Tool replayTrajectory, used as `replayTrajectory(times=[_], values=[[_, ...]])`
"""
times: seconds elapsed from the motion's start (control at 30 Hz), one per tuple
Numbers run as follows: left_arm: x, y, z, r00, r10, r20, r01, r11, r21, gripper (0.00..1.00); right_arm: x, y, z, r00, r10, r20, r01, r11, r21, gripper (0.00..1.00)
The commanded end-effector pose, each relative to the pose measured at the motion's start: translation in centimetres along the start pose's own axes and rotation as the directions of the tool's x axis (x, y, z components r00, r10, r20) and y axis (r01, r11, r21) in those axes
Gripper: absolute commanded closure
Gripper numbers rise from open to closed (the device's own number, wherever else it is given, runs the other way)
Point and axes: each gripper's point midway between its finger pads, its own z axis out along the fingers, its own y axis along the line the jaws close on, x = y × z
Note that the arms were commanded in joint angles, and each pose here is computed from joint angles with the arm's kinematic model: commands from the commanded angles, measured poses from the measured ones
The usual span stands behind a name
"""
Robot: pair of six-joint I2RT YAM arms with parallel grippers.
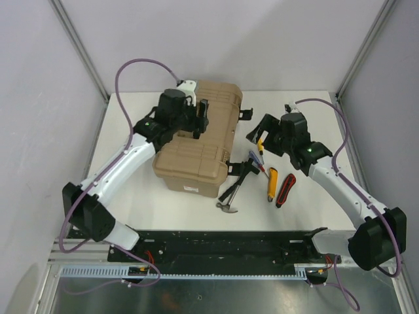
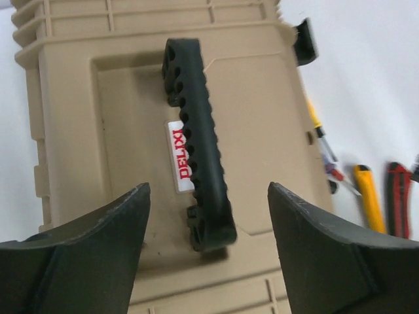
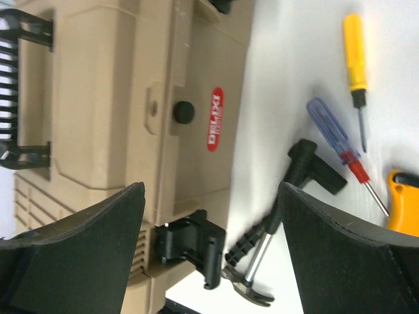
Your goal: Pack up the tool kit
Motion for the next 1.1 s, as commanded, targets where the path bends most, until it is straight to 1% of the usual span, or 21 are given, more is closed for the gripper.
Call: replayTrajectory(times=[0.0,0.1,0.17,0.23,0.3,0.4,0.43,0.47,0.57,0.7,0.87,1.07], values=[[-0.7,1.8,1.1,0.998,0.054,0.013,-0.052,0.988,-0.147,0.25,0.2,-1.5,-1.3,1.0,0.006,0.005,-0.006,0.999,0.042,0.13],[-0.3,1.6,1.9,0.998,0.061,-0.009,-0.062,0.987,-0.145,0.31,0.5,-2.2,-1.6,1.0,0.009,0.0,-0.009,0.998,0.056,0.13],[0.0,1.5,2.3,0.998,0.062,-0.027,-0.065,0.988,-0.143,0.37,0.6,-2.5,-1.7,1.0,0.012,-0.002,-0.012,0.998,0.061,0.13],[0.1,1.4,2.6,0.997,0.061,-0.045,-0.067,0.988,-0.141,0.48,0.5,-2.7,-1.9,1.0,0.017,-0.003,-0.016,0.998,0.061,0.13],[0.2,1.2,2.8,0.997,0.055,-0.06,-0.063,0.989,-0.133,0.64,0.4,-2.7,-2.0,1.0,0.016,0.0,-0.016,0.998,0.056,0.13],[-0.6,0.8,2.5,0.998,0.039,-0.047,-0.045,0.992,-0.12,0.9,0.3,-2.7,-1.9,1.0,0.005,0.002,-0.005,0.999,0.051,0.13],[-1.1,0.6,2.3,0.999,0.032,-0.037,-0.036,0.993,-0.116,0.95,0.3,-2.7,-1.9,1.0,0.001,0.0,-0.001,0.999,0.05,0.13],[-1.5,0.5,2.1,0.999,0.025,-0.028,-0.028,0.994,-0.11,0.97,0.3,-2.7,-1.9,1.0,-0.002,-0.001,0.002,0.999,0.05,0.13],[-2.9,-0.3,1.4,1.0,-0.008,0.002,0.008,0.997,-0.074,1.0,0.5,-2.7,-1.7,1.0,-0.006,-0.008,0.006,0.999,0.045,0.13],[-5.0,-1.1,0.2,0.99,-0.133,0.034,0.133,0.991,0.026,1.0,0.4,-2.2,-1.6,1.0,-0.009,-0.007,0.009,1.0,0.022,0.13],[-7.8,-1.2,-1.8,0.957,-0.284,0.054,0.275,0.952,0.133,1.0,0.5,-1.7,-1.4,1.0,-0.026,-0.007,0.026,1.0,0.002,0.13],[-10.7,-0.7,-4.2,0.93,-0.356,0.093,0.331,0.92,0.211,1.0,1.3,-0.9,-0.9,0.997,-0.07,-0.021,0.07,0.997,-0.017,0.13]])
